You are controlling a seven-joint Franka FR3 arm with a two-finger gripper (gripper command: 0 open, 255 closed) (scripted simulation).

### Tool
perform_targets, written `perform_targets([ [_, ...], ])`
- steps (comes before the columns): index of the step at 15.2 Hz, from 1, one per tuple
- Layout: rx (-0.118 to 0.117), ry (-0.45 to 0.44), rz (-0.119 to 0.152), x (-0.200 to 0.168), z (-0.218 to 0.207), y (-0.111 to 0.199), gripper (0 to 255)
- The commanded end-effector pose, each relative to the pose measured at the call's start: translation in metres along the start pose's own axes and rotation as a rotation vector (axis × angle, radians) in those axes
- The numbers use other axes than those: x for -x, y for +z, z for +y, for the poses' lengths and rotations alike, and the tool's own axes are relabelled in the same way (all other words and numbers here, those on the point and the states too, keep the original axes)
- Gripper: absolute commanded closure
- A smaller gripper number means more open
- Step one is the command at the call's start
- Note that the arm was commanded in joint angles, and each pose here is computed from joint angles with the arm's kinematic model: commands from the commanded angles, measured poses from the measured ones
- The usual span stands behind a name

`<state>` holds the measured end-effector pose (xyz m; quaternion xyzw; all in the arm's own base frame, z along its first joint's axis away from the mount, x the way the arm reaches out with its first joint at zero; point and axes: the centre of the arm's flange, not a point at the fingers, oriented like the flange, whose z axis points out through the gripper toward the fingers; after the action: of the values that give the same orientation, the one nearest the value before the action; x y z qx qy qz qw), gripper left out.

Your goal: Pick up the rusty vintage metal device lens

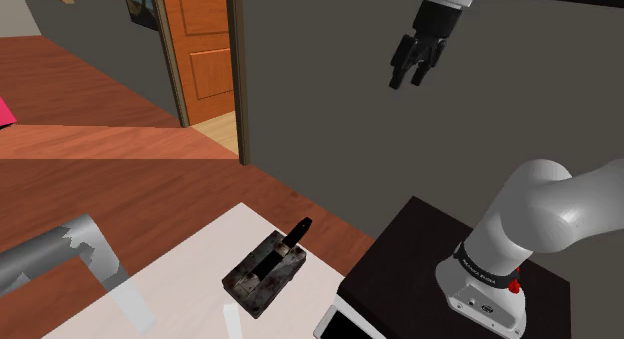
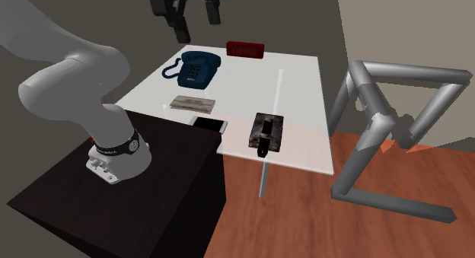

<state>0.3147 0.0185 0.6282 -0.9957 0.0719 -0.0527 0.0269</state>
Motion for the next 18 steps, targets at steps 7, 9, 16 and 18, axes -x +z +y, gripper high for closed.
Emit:
perform_targets([
  [7,0.045,0.197,0.024,0.020,-0.045,0.068,0],
  [9,0.060,0.262,0.031,0.024,-0.059,0.091,0],
  [16,0.113,0.492,0.059,0.030,-0.110,0.174,0],
  [18,0.128,0.558,0.067,0.029,-0.124,0.199,0],
])
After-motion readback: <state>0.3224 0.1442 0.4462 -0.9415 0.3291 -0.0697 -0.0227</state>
